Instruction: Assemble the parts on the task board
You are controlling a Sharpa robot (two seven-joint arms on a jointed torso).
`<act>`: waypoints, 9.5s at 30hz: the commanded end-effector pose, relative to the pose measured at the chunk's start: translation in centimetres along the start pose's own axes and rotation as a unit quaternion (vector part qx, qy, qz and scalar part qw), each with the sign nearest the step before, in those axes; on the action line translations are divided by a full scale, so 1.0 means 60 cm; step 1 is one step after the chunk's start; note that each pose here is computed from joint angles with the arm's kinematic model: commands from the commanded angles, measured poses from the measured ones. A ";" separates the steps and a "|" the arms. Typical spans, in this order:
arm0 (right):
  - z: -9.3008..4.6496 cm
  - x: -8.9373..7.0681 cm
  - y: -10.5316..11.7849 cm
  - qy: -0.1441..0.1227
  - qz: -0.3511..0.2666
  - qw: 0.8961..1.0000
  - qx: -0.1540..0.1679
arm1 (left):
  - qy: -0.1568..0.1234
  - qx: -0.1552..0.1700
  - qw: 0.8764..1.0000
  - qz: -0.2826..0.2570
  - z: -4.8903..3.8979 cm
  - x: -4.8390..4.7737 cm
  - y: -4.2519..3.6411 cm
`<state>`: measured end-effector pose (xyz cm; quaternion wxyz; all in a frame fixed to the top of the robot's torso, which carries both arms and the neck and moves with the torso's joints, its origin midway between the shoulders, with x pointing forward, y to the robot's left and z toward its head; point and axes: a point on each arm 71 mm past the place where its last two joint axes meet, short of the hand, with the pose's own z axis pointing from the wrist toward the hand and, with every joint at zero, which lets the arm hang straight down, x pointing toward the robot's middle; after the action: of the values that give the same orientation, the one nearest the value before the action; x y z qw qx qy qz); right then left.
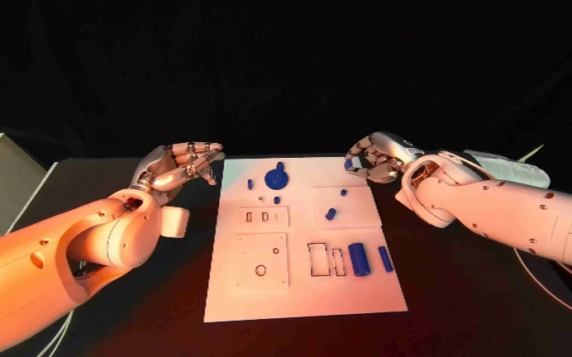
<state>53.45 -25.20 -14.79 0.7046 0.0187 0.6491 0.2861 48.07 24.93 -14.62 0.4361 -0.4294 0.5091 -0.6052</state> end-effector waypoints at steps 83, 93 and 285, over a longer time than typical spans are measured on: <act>-0.015 0.231 0.254 0.076 -0.039 0.996 0.008 | 0.012 -0.012 1.000 -0.007 0.009 0.016 0.014; -0.014 0.233 0.254 0.076 -0.039 0.996 0.007 | 0.012 -0.012 1.000 -0.006 0.009 0.015 0.014; -0.009 0.002 0.054 -0.031 0.127 0.991 0.041 | 0.169 -0.327 0.805 0.464 0.131 0.139 0.105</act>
<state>51.76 -22.71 -13.70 0.6814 0.1466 0.6290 0.3445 54.03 14.30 -19.57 0.3858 -0.1473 0.8895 -0.1954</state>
